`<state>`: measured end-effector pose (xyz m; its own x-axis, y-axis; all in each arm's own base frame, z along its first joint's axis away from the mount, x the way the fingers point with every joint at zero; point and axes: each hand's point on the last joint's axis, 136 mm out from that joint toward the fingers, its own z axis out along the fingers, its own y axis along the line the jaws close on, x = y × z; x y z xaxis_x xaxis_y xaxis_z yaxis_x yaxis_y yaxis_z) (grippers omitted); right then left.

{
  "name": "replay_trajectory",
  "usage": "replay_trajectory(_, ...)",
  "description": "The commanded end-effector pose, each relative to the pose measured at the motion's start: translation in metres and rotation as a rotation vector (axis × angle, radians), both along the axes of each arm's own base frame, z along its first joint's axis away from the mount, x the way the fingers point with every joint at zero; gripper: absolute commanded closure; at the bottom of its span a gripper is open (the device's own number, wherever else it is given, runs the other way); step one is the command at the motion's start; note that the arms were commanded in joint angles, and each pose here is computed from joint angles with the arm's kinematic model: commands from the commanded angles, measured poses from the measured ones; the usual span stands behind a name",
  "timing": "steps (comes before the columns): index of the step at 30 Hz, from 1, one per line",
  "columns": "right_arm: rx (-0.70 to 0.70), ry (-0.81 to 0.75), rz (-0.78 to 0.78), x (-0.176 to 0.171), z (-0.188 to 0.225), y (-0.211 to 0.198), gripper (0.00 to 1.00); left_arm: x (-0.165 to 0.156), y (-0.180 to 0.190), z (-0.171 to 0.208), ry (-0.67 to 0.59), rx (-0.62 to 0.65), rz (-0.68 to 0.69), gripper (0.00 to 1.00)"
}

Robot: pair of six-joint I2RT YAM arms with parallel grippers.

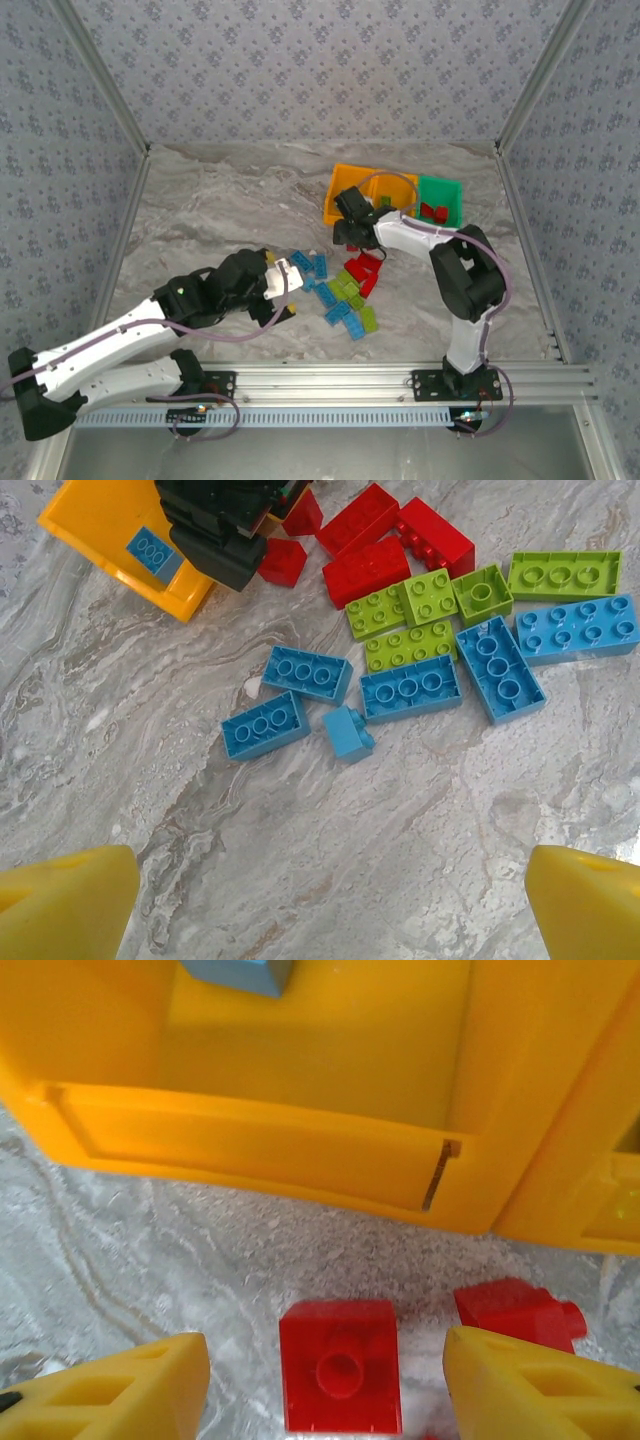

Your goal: Sort the legos into containers by color

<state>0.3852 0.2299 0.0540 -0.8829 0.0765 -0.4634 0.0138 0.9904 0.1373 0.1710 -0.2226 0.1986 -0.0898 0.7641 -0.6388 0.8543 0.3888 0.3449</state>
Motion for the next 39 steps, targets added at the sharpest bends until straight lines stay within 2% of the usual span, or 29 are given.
replay_trajectory(1,-0.075,0.056,0.001,0.000,-0.014,-0.006,0.37,-0.004,0.004,-0.010,0.009,0.056,-0.024,0.01)
replay_trajectory(5,-0.112,0.085,-0.001,-0.002,-0.025,-0.006,0.46,-0.006,0.007,-0.019,0.035,0.107,-0.029,0.01)
replay_trajectory(8,-0.121,0.080,0.005,-0.004,-0.024,-0.007,0.56,-0.009,0.005,-0.017,0.031,0.092,-0.055,0.01)
replay_trajectory(14,-0.158,0.071,0.022,-0.007,-0.017,-0.014,0.57,-0.018,0.000,-0.006,-0.006,0.004,-0.117,0.01)
replay_trajectory(18,-0.164,0.075,0.056,-0.008,-0.018,-0.013,0.65,-0.017,0.002,-0.002,-0.025,-0.006,-0.114,0.01)
replay_trajectory(20,-0.155,0.055,0.065,-0.008,-0.012,-0.012,0.70,-0.016,0.003,-0.003,-0.030,-0.003,-0.110,0.01)
replay_trajectory(25,-0.092,-0.085,0.081,-0.010,0.045,-0.011,0.70,-0.016,0.002,0.004,-0.041,-0.043,-0.098,0.01)
replay_trajectory(28,-0.073,-0.220,0.022,-0.013,0.094,-0.031,0.70,-0.013,0.004,0.016,-0.078,-0.103,-0.072,0.01)
replay_trajectory(33,-0.119,-0.370,-0.145,-0.023,0.140,-0.101,0.70,-0.010,0.009,0.035,-0.151,-0.183,-0.040,0.01)
replay_trajectory(37,-0.114,-0.390,-0.289,-0.012,0.144,-0.167,0.71,-0.008,0.012,0.040,-0.175,-0.202,-0.026,0.01)
replay_trajectory(39,-0.123,-0.360,-0.350,-0.001,0.127,-0.200,0.72,-0.006,0.012,0.040,-0.181,-0.201,-0.018,0.01)
